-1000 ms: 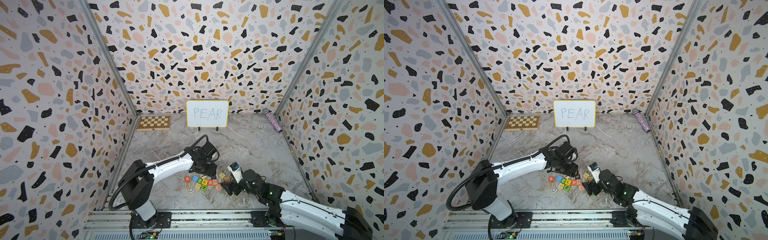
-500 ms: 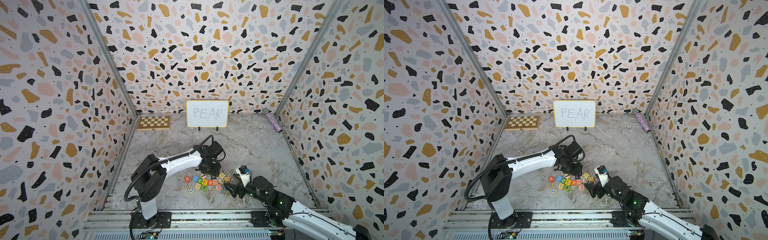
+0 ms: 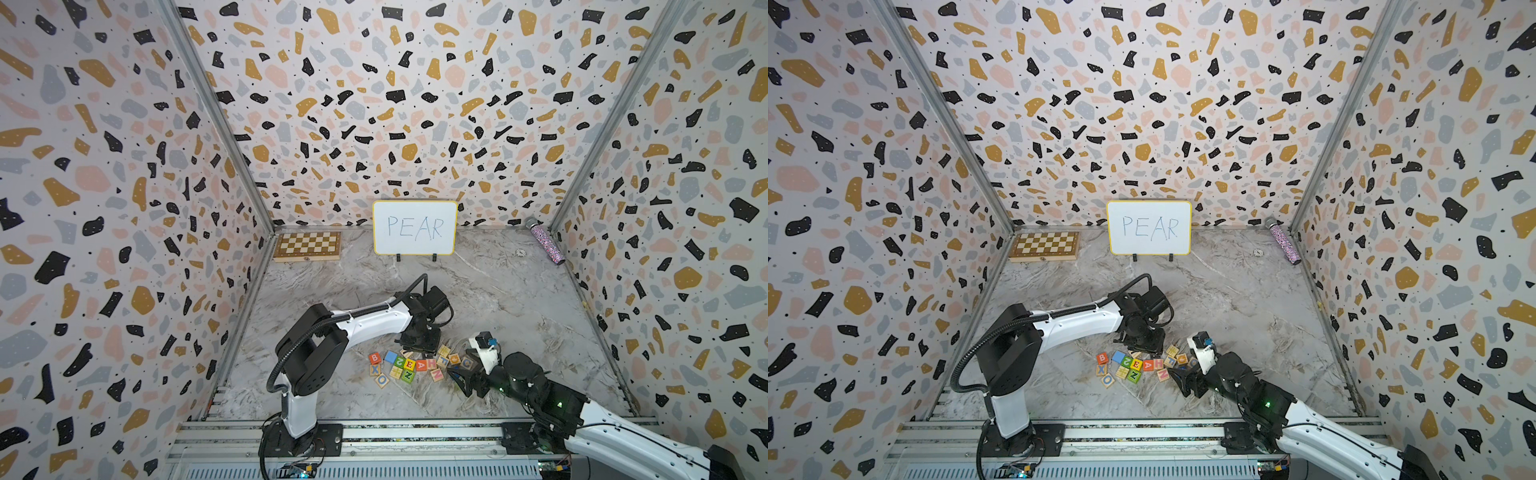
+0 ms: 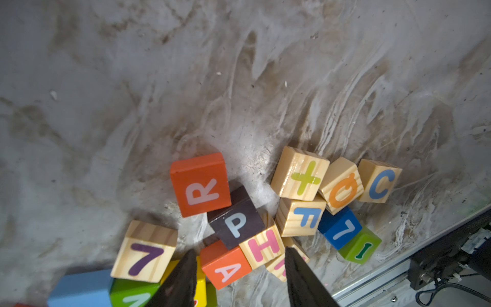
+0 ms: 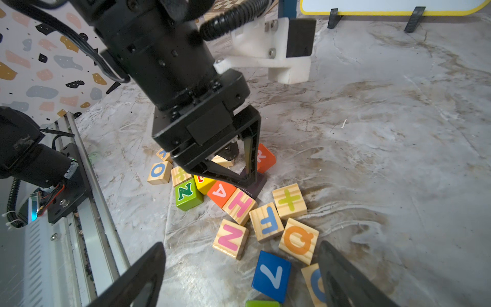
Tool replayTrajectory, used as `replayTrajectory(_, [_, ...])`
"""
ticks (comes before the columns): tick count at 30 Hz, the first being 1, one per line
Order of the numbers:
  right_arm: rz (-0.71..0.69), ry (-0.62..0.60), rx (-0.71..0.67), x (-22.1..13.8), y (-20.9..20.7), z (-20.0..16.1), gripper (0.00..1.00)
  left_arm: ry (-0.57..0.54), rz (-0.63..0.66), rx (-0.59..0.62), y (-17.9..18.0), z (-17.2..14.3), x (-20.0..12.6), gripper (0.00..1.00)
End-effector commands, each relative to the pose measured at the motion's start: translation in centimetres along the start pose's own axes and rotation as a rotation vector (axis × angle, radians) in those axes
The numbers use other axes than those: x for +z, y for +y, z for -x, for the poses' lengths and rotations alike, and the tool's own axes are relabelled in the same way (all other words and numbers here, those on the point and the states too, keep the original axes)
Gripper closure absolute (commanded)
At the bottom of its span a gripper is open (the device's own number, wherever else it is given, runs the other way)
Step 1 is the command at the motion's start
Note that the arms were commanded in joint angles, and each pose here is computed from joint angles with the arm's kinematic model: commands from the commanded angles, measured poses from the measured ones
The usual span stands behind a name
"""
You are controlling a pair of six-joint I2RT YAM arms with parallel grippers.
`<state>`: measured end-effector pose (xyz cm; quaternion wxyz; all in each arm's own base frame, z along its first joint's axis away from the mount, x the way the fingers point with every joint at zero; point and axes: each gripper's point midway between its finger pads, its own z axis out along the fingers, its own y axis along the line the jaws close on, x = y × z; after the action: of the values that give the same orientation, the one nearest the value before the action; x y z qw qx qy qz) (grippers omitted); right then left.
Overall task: Spell the uppercase word “pear” with letter blocks
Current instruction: Pick up the letter block from the center of the board.
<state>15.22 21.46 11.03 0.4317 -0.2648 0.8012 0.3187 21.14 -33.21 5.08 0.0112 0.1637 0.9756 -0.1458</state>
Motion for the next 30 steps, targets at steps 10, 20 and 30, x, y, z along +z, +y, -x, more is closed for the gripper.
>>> replayTrajectory(10, [0.001,-0.024,0.0,0.0,0.2,0.7,0.1,0.023,0.011,0.007,-0.6,0.6,0.8,0.46])
replayTrajectory(20, [0.004,-0.027,-0.001,-0.1,0.3,0.8,0.1,0.053,0.039,0.002,-0.1,0.4,1.6,0.46])
replayTrajectory(30, [0.005,-0.027,-0.002,-0.1,0.3,0.8,0.1,0.084,0.052,0.008,0.3,0.0,2.7,0.51])
